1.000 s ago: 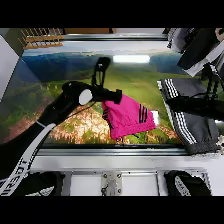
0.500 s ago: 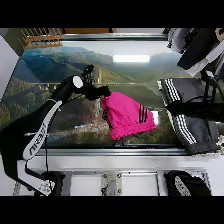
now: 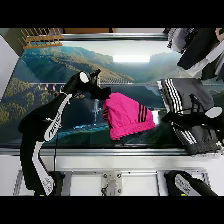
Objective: Fold the clothes and pants, and hang the long-sleeved shirts on hangers.
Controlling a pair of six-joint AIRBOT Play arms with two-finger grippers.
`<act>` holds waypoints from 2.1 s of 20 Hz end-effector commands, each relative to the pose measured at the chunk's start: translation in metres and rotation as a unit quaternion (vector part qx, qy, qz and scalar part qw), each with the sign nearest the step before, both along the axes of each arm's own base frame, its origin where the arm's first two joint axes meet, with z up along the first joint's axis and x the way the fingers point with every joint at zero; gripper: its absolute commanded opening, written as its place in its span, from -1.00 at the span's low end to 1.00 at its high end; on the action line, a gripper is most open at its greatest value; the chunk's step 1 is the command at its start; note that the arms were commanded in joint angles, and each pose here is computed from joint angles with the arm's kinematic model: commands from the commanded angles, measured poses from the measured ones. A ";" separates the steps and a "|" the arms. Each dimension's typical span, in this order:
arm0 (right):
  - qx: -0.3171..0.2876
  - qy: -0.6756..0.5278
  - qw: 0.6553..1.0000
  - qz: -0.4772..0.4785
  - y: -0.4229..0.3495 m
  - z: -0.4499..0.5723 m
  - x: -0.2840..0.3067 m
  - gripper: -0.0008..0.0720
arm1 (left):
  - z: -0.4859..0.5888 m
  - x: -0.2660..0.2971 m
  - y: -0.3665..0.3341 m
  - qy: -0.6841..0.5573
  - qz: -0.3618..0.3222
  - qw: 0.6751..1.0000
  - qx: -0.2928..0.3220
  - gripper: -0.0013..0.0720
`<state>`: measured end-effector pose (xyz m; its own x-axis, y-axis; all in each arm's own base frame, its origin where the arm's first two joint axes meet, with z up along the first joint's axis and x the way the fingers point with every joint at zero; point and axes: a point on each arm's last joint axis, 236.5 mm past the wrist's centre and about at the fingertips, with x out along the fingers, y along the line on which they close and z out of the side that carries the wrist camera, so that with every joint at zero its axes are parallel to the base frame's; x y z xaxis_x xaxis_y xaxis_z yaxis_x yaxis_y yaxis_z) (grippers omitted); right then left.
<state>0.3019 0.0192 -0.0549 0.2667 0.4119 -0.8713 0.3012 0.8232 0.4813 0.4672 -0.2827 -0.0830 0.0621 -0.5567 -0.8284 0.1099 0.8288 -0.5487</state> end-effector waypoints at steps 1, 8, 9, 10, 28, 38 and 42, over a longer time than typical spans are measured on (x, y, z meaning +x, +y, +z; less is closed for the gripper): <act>0.064 0.008 0.998 0.009 0.032 -0.036 0.016 0.97 | 0.000 -0.001 -0.001 0.007 -0.008 1.000 -0.001 -0.95; 0.055 -0.005 0.997 0.050 0.078 -0.059 0.028 0.89 | -0.001 -0.004 -0.001 0.012 -0.011 1.000 0.000 -0.95; 0.055 -0.008 0.997 0.062 0.081 -0.058 0.027 0.33 | 0.000 -0.006 -0.001 0.016 -0.014 1.000 0.000 -0.95; 0.057 -0.010 0.996 0.069 0.084 -0.055 0.027 -0.51 | 0.003 -0.007 0.002 0.014 -0.018 1.000 0.005 -0.95; -0.005 -0.198 0.942 0.270 0.137 0.206 0.039 -0.91 | 0.180 -0.273 0.057 -0.202 -0.123 0.968 0.087 0.91; -0.002 -0.181 0.945 0.272 0.140 0.201 0.035 -0.91 | 0.095 -0.126 0.182 -0.082 0.130 0.986 0.066 0.91; 0.000 -0.181 0.944 0.275 0.143 0.201 0.034 -0.91 | 0.040 -0.087 0.169 -0.018 0.170 0.985 -0.038 0.91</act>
